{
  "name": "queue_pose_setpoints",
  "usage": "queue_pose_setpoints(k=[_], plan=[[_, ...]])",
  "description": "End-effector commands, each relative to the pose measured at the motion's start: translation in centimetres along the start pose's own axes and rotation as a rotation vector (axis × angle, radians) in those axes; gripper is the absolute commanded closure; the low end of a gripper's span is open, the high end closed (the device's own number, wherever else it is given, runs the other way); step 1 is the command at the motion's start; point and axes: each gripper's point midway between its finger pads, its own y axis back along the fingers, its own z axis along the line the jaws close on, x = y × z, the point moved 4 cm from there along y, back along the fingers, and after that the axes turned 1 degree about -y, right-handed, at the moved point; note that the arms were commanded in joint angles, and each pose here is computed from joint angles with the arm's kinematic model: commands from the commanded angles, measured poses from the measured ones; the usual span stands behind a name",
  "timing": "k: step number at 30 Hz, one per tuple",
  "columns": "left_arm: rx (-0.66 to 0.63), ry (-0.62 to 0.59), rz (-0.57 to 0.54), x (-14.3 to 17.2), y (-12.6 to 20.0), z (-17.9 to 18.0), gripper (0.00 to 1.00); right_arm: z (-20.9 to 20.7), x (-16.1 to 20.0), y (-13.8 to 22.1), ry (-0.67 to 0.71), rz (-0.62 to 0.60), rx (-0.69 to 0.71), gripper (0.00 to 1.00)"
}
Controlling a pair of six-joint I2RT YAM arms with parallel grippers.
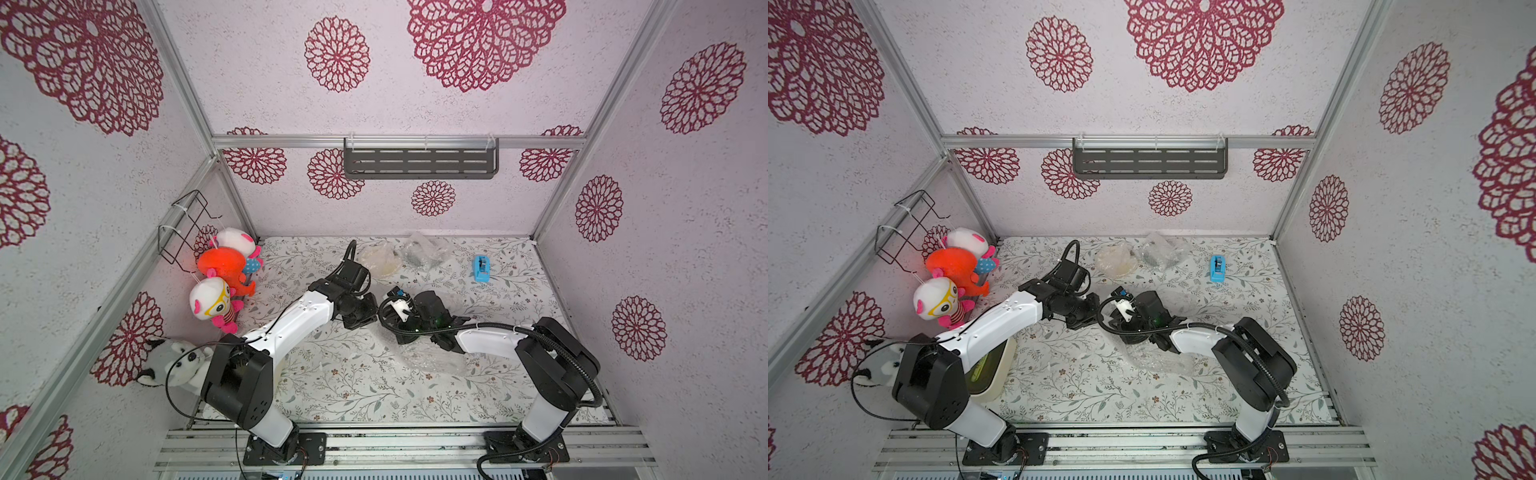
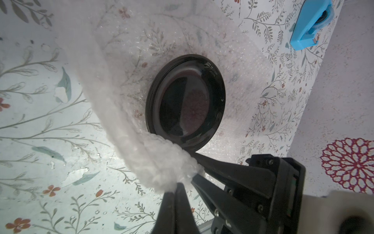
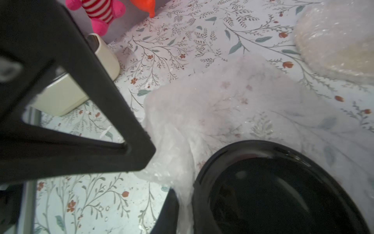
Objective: Wrap dinner plates in bubble wrap
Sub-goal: Wrap the plate in the bubble wrap.
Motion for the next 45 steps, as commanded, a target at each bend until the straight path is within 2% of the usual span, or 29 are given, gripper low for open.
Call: queue_pose_setpoints(k=[1,3,4,6,9,11,17,22,26,29,30,31,33,35,38,41,45], plan=[[0.03,-0.054,0.013,-0.1,0.3,-1.2,0.64,-1.0,-1.3,1.2,-0.09,-0.046,0.023,1.0],[0.022,-0.089,0.002,-0.2,0.8,-1.3,0.49,-2.2,-0.3,1.2,-0.241,-0.034,0.016,1.0],[0.022,-0.102,-0.009,-0.3,1.1,-1.4,0.48,-2.7,0.2,1.1,-0.31,-0.036,0.01,1.0],[0.034,-0.137,-0.029,-0.6,1.5,-1.7,0.48,-4.3,1.3,1.0,-0.474,-0.047,0.016,1.0],[0.07,-0.186,-0.015,-0.7,1.1,-2.3,0.53,-6.1,2.1,1.1,-0.661,-0.11,-0.003,1.0],[0.085,-0.21,0.025,-0.5,0.1,-2.5,0.57,-6.9,2.4,1.0,-0.736,-0.132,-0.016,1.0],[0.084,-0.234,0.113,-1.3,-4.1,-2.8,0.71,-7.6,3.1,0.5,-0.823,-0.133,-0.028,1.0],[0.105,-0.242,0.16,-2.7,-8.3,-3.6,0.73,-7.8,3.2,0.8,-0.854,-0.16,-0.032,0.98],[0.103,-0.251,0.185,-3.5,-11.5,-4.0,0.74,-7.8,2.5,1.6,-0.835,-0.184,-0.039,0.88],[0.06,-0.217,0.18,-4.1,-13.6,-2.9,0.75,-7.9,2.5,3.0,-0.754,-0.168,0.015,0.74],[0.048,-0.207,0.18,-4.1,-14.2,-2.5,0.76,-7.9,2.4,3.6,-0.701,-0.153,0.05,0.66],[0.039,-0.197,0.179,-4.3,-14.8,-2.3,0.76,-7.9,2.5,4.3,-0.617,-0.123,0.095,0.59],[0.037,-0.185,0.183,-4.3,-15.4,-2.2,0.76,-7.4,2.3,6.0,-0.415,-0.056,0.167,0.51],[0.036,-0.181,0.178,-4.4,-15.2,-2.3,0.77,-6.1,2.3,7.9,-0.164,0.035,0.209,0.48],[0.039,-0.182,0.172,-4.4,-14.5,-2.5,0.73,-4.0,3.9,9.7,0.168,0.186,0.183,0.46],[0.063,-0.182,0.169,-4.4,-13.8,-3.1,0.7,-2.0,6.6,10.8,0.427,0.304,0.096,0.44],[0.051,-0.175,0.177,-4.6,-14.2,-3.1,0.7,-0.8,8.3,11.2,0.64,0.313,0.065,0.44]])
